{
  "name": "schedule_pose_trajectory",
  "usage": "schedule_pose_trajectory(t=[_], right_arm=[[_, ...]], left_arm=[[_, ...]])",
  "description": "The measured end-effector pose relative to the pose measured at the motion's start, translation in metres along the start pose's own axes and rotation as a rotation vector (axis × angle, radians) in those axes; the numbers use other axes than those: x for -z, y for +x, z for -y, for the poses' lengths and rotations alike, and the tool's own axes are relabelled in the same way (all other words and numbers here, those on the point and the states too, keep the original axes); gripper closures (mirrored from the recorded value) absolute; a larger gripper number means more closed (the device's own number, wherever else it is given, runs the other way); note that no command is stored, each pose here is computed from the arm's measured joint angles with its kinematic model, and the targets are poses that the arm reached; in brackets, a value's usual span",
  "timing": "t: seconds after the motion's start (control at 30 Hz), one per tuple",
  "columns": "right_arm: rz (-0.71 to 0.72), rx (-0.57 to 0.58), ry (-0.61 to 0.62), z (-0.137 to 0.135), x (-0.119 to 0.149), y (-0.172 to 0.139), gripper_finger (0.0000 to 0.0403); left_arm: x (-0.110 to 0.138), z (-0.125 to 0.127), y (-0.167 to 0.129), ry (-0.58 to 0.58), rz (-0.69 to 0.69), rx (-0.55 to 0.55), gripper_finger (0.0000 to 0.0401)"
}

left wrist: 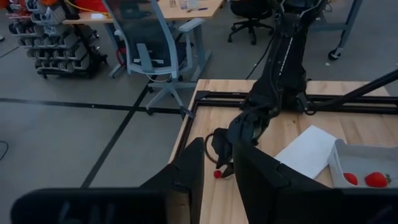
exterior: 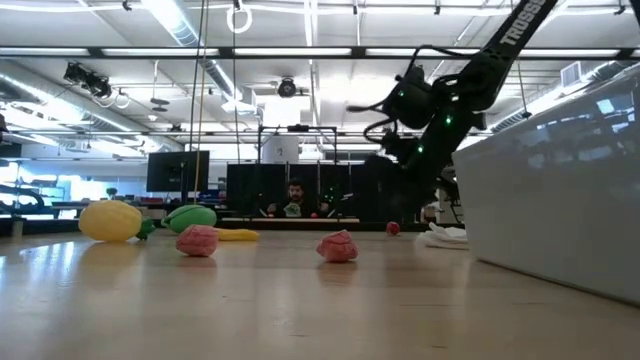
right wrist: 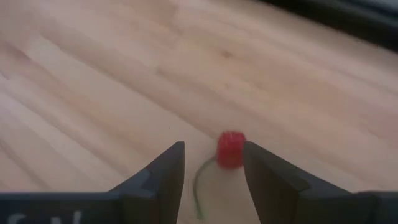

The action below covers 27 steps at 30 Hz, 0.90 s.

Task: Pick and placing Produce into tupperware
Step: Put the red cherry into the gray bin

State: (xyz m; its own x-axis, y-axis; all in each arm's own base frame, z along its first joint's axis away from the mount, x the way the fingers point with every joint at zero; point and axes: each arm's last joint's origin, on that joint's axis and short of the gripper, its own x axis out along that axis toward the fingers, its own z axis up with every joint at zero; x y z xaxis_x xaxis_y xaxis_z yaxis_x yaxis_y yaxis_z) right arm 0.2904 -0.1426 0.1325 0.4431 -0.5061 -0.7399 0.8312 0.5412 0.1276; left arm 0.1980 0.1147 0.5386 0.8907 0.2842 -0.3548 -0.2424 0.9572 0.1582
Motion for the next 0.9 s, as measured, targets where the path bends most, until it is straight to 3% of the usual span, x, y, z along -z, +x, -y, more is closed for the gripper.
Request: schedule_pose_trajectory(t=[0.33, 0.9], right_arm=[[-0.020, 0.063, -0.087, 0.0008, 0.0021, 0.0062, 0.0234], [-0.030, 0.075, -0.094, 0.0046, 0.0014, 0.0071, 0.0234]], left_arm=[[0.0000, 0.0001, 0.0000, 0.000, 0.000, 0.000, 0.0307], [0.0000, 0.0000, 0.0002, -0.004, 0.000, 0.000, 0.0311]])
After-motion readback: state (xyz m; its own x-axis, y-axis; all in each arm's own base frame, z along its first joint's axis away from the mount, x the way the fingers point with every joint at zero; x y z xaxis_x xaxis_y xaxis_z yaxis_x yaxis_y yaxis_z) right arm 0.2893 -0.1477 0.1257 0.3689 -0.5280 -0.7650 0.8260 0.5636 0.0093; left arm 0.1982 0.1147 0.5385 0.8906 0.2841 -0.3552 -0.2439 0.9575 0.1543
